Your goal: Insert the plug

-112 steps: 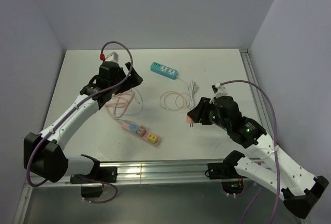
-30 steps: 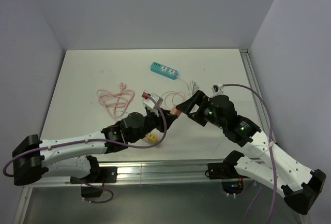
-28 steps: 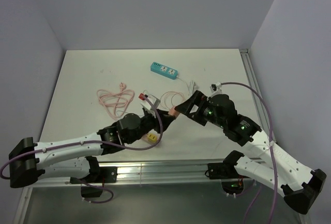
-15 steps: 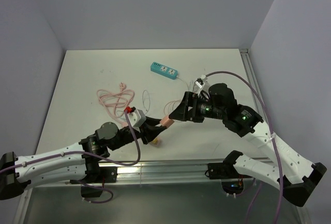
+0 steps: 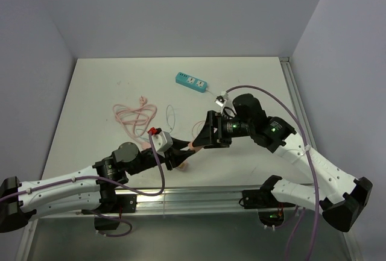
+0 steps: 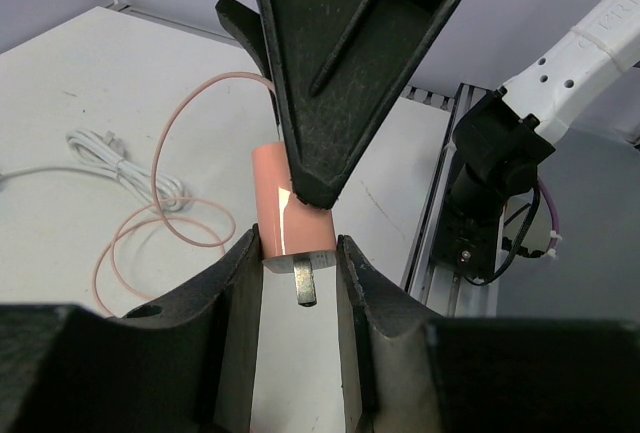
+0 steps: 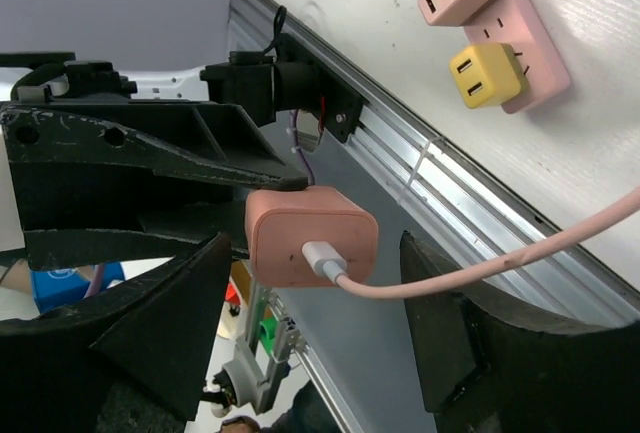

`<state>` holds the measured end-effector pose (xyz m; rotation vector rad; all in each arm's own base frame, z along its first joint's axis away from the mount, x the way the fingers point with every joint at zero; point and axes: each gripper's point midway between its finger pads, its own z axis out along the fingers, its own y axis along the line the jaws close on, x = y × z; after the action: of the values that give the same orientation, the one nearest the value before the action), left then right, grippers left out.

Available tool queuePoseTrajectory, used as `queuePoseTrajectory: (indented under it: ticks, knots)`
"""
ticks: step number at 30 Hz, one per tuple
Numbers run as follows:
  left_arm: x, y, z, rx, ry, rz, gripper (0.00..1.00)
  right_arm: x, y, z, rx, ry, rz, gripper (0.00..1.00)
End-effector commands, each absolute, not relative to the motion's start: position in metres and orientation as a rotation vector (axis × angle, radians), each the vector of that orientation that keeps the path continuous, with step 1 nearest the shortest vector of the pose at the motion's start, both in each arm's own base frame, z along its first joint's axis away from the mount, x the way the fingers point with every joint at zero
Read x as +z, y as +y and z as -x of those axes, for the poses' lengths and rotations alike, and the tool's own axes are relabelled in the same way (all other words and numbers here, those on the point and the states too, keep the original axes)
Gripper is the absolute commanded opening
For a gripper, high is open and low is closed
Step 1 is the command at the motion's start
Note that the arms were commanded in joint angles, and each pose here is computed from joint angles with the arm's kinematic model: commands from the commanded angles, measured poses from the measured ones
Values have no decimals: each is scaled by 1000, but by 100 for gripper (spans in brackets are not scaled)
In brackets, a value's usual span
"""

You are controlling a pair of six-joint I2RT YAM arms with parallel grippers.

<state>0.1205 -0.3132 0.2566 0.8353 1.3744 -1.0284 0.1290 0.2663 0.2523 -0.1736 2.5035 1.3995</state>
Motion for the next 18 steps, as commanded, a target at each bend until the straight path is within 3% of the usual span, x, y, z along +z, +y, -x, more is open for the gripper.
queuePoseTrajectory:
  ticks: [1, 18]
  knots:
    - [279, -313, -116, -1055, 1279, -837, 0, 265, 271, -128, 1442, 2489, 176, 74]
    - [273, -311, -112, -1057, 1282, -857, 0, 262, 273, -138, 1399, 2526, 106, 68]
